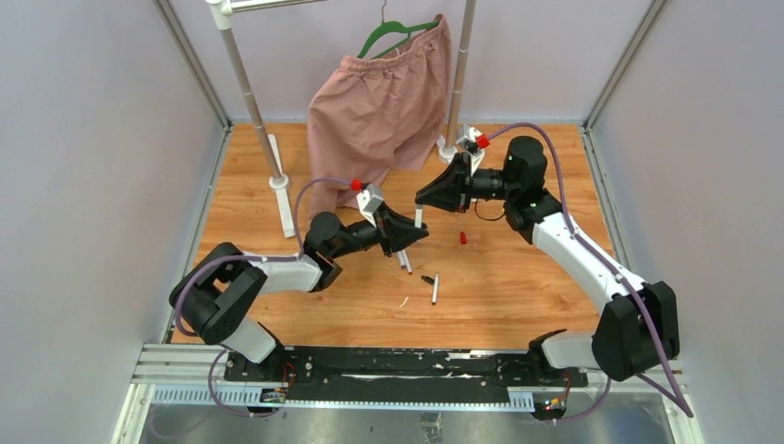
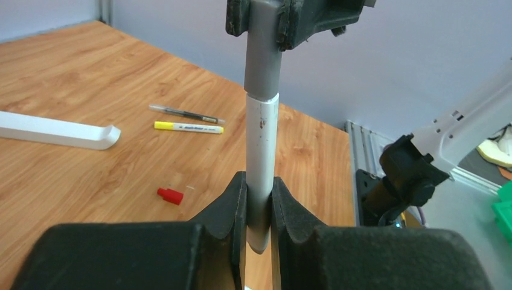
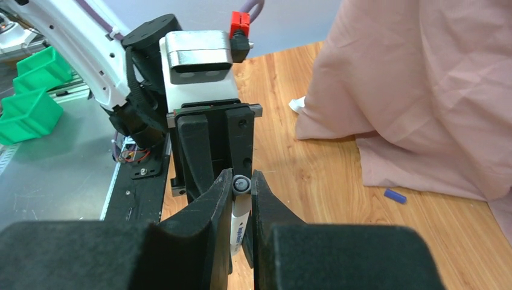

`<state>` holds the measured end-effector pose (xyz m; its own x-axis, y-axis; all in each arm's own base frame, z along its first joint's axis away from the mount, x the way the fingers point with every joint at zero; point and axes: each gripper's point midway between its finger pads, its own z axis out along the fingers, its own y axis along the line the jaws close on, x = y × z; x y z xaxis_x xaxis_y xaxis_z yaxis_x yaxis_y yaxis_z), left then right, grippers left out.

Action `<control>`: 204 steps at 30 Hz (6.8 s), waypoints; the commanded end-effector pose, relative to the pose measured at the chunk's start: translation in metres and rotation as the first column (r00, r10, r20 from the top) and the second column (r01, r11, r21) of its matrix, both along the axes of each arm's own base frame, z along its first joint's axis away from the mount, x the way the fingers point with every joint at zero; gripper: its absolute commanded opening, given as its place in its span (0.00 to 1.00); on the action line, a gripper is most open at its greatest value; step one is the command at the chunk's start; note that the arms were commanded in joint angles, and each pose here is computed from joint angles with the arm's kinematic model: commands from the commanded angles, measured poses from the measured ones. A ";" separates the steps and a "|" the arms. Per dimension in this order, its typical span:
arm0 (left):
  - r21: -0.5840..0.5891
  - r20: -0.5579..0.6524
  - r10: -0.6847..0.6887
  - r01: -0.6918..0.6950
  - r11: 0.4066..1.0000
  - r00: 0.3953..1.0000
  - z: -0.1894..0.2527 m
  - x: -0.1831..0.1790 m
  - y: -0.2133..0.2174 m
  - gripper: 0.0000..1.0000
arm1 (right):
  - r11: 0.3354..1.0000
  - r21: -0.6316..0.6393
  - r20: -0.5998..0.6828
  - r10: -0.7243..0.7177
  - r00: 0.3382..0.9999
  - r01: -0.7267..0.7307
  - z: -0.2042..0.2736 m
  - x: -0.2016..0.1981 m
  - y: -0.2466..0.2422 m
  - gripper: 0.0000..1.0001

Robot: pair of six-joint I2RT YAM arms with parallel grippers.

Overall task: Insert the pens into the pen caps
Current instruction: Press the pen cap onto the pen.

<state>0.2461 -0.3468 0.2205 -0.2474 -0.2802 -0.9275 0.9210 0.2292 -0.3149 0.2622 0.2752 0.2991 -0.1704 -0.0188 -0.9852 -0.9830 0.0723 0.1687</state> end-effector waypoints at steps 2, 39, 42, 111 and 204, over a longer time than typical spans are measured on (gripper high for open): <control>-0.331 0.338 0.212 -0.095 0.939 0.917 0.153 0.005 0.042 0.00 | 0.977 -0.081 -0.303 0.163 0.939 -0.195 -0.060 -0.048 0.014 0.00; -0.258 0.505 0.474 -0.398 0.880 0.721 0.218 0.031 0.093 0.00 | 0.938 -0.096 -0.429 0.264 0.864 -0.334 -0.083 -0.073 0.037 0.00; -0.220 0.542 0.496 -0.456 0.863 0.679 0.220 0.031 0.098 0.00 | 0.931 -0.133 -0.434 0.253 0.865 -0.339 -0.090 -0.074 0.038 0.00; -0.173 0.678 0.363 -0.341 0.924 0.639 0.217 0.033 0.091 0.00 | 0.864 -0.203 -0.578 0.273 0.769 -0.460 -0.111 -0.107 0.039 0.00; -0.128 0.089 -0.133 0.143 0.981 0.987 0.012 -0.066 -0.025 0.00 | 0.972 -0.079 -0.111 0.212 0.971 -0.221 -0.036 -0.085 -0.010 0.55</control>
<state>0.1800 -0.3684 0.2221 -0.2604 -0.3337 -0.9060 0.9540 0.0556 -0.2946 0.1773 0.2623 0.2670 -0.2498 -0.1495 -0.9567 -0.9539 -0.1318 0.2697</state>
